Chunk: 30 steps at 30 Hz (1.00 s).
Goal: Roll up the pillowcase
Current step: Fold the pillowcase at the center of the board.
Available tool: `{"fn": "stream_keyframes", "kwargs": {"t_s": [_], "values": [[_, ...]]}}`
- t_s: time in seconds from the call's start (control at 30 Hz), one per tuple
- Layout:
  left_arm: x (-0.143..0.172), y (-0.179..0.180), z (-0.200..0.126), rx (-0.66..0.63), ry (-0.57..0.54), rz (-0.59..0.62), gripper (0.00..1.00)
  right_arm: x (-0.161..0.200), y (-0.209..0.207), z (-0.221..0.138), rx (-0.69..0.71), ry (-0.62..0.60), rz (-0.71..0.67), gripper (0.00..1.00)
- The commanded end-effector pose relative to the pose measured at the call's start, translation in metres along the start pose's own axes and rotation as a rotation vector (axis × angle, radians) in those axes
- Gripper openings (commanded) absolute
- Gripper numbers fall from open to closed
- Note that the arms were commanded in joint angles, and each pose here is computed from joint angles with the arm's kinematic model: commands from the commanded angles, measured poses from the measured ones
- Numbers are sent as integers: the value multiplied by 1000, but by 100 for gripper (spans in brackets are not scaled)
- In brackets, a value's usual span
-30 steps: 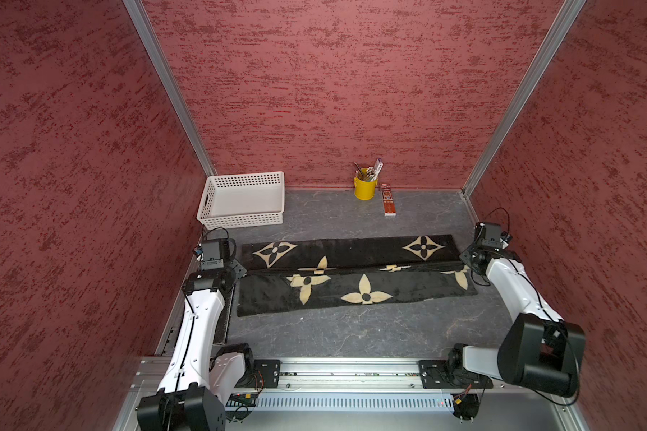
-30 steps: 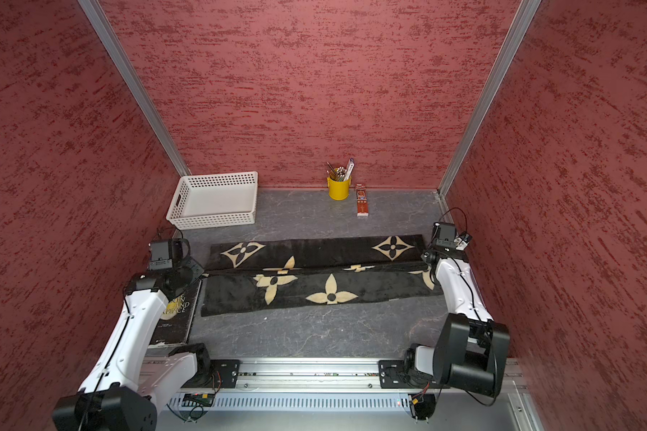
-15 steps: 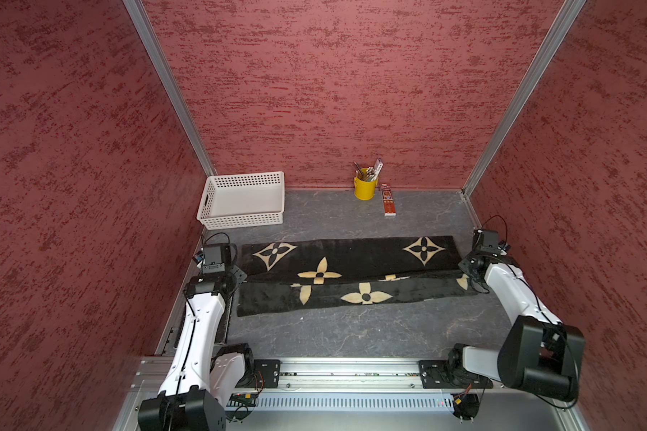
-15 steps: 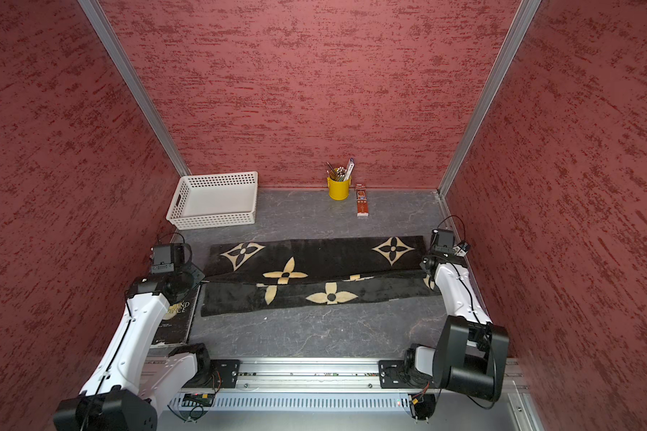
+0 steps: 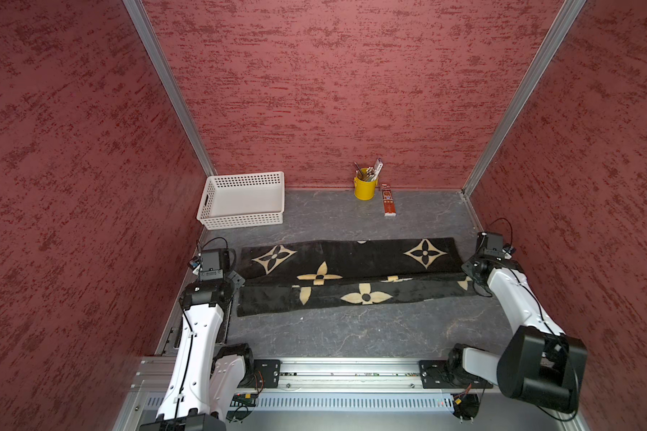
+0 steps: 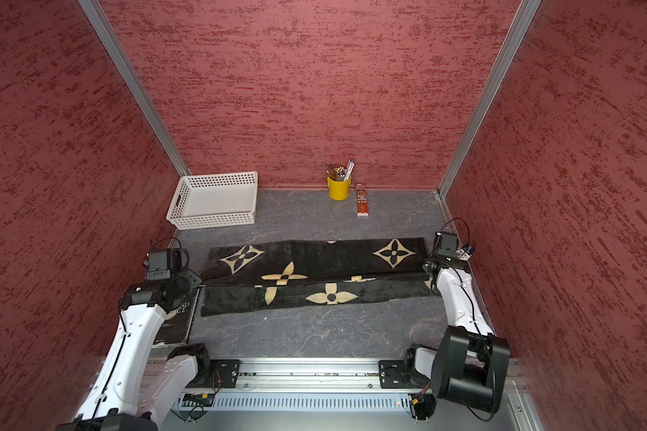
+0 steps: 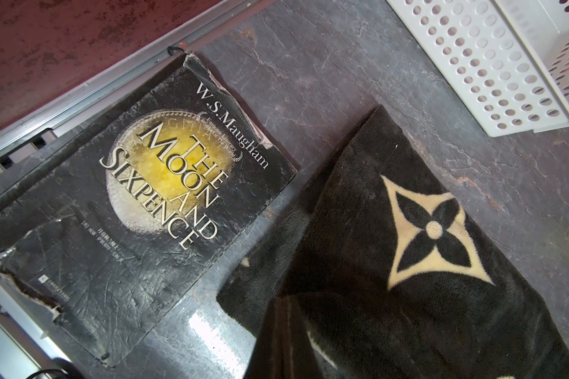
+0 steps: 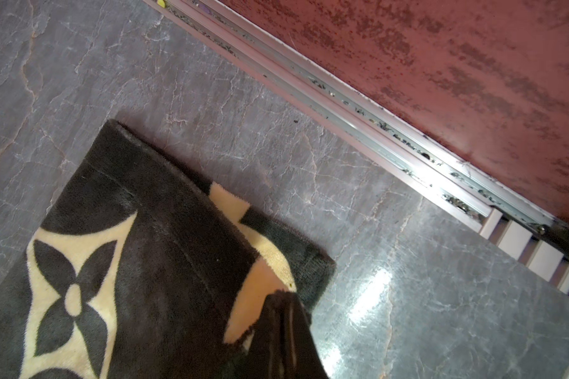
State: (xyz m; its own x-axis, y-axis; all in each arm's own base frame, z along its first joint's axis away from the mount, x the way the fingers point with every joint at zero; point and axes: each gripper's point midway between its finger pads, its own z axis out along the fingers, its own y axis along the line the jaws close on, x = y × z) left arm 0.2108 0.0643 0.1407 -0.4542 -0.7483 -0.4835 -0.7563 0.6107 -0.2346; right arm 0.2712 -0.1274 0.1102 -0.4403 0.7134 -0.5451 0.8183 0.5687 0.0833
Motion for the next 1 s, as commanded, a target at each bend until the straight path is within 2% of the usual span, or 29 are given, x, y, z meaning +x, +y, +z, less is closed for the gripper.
{"fn": "stream_keyframes", "kwargs": {"t_s": [0.0, 0.2, 0.4, 0.47, 0.5, 0.53, 0.57, 0.6, 0.63, 0.67, 0.8, 0.93, 0.97], "values": [[0, 5, -3, -27, -10, -27, 0, 0, -13, 4, 52, -18, 5, 0], [26, 14, 15, -52, 66, -83, 0, 11, -12, 15, 57, 31, -14, 0], [36, 28, 22, -100, 70, -129, 0, 18, -18, 22, 88, 46, -27, 1], [37, 30, 22, -100, 65, -138, 0, 20, -19, 24, 92, 46, -33, 15], [36, 29, 20, -97, 61, -138, 4, 19, -19, 23, 90, 45, -34, 31], [34, 28, 18, -87, 54, -135, 20, 17, -18, 21, 85, 40, -35, 50], [33, 25, 16, -67, 48, -129, 37, 14, -17, 19, 79, 31, -34, 63], [32, 23, 14, -52, 43, -127, 54, 10, -15, 15, 71, 21, -33, 71], [30, 20, 10, -35, 33, -127, 67, 6, -13, 11, 55, 10, -34, 76], [27, 18, 6, -20, 18, -127, 72, 1, -8, 5, 32, -3, -36, 79], [10, -3, -10, 79, -52, -90, 69, -12, 10, -12, -80, -39, -43, 79], [-3, -52, -13, 222, -54, 32, 60, -5, 49, -18, -247, 5, -102, 69], [0, -63, -9, 246, -29, 56, 53, 0, 58, -18, -264, 26, -128, 64]]}}
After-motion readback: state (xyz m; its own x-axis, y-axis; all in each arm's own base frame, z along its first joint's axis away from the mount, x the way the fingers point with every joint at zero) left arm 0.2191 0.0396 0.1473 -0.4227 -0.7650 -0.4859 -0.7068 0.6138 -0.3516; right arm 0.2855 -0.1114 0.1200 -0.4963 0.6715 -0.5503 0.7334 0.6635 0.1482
